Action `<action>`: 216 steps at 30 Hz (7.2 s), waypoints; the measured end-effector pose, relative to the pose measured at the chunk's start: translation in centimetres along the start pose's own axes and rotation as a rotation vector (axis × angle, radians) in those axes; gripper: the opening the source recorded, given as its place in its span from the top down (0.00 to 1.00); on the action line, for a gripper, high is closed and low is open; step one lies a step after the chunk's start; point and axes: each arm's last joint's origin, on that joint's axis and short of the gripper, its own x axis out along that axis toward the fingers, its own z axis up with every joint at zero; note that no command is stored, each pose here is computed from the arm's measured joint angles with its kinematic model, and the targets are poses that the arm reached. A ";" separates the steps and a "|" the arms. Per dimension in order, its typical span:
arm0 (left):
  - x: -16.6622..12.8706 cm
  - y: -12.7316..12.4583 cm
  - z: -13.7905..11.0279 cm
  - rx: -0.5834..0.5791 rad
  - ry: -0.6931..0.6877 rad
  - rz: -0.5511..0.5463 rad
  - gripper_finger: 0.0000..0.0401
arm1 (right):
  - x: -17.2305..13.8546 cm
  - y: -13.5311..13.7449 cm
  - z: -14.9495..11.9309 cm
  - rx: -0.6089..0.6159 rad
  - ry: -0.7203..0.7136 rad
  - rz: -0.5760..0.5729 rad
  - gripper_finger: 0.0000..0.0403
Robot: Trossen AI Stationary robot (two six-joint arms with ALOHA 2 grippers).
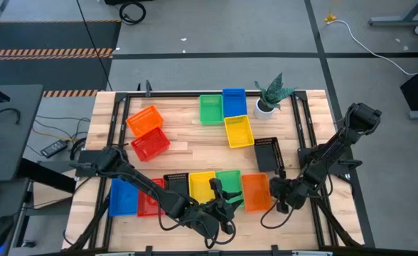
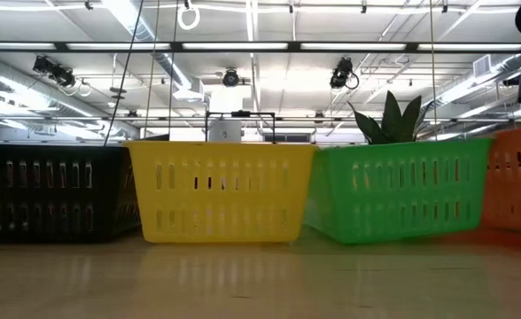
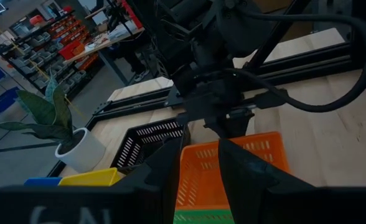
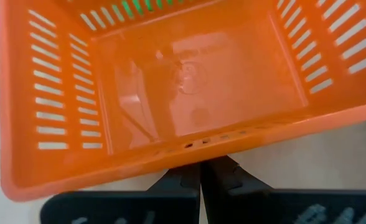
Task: Stack baskets by color
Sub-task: Move the right orange bin to the bottom right of the table, then stack the top black bin on top of the black bin
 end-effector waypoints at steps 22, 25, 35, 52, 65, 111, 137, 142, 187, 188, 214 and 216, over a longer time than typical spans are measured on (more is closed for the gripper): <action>4.5 3.7 -1.9 -0.238 0.150 0.002 0.71 | -2.0 -1.1 0.4 0.064 -0.002 -0.034 0.99; 6.8 6.4 -3.7 -0.297 0.291 0.009 0.75 | -2.3 -1.1 0.5 0.064 -0.006 -0.024 0.99; 11.3 12.0 -8.4 -0.443 0.606 -0.040 0.97 | -2.5 -1.1 0.2 0.025 0.004 -0.033 0.99; 10.8 9.5 -9.9 -0.448 0.663 -0.215 0.97 | -1.7 -1.3 0.5 0.044 -0.061 -0.093 0.99; 10.4 8.9 -9.7 -0.436 0.656 -0.226 0.98 | -1.5 -1.6 0.9 0.062 -0.043 -0.099 0.99; -5.1 2.9 -6.6 -0.429 0.485 0.221 0.96 | -3.6 -4.8 7.0 -0.331 0.181 -0.160 0.66; -5.1 2.7 -6.4 -0.443 0.473 0.207 0.98 | -3.7 -5.1 7.4 -0.295 0.456 -0.309 0.67; -5.0 2.6 -6.4 -0.444 0.472 0.206 0.97 | -1.9 -5.2 6.9 -0.310 0.549 -0.369 0.69; -2.7 5.0 2.0 0.166 0.222 -0.133 0.60 | 1.2 2.7 20.1 -0.486 -0.046 -0.165 0.99; -2.2 5.4 1.8 0.172 0.245 -0.147 0.55 | 1.3 2.5 20.1 -0.473 -0.036 -0.172 0.99; 0.2 8.8 -1.0 0.155 0.522 -0.202 0.88 | 1.0 2.6 20.3 -0.457 -0.055 -0.169 0.96; 0.2 8.8 -1.1 0.153 0.538 -0.229 0.95 | 1.0 2.6 20.3 -0.457 -0.054 -0.162 0.95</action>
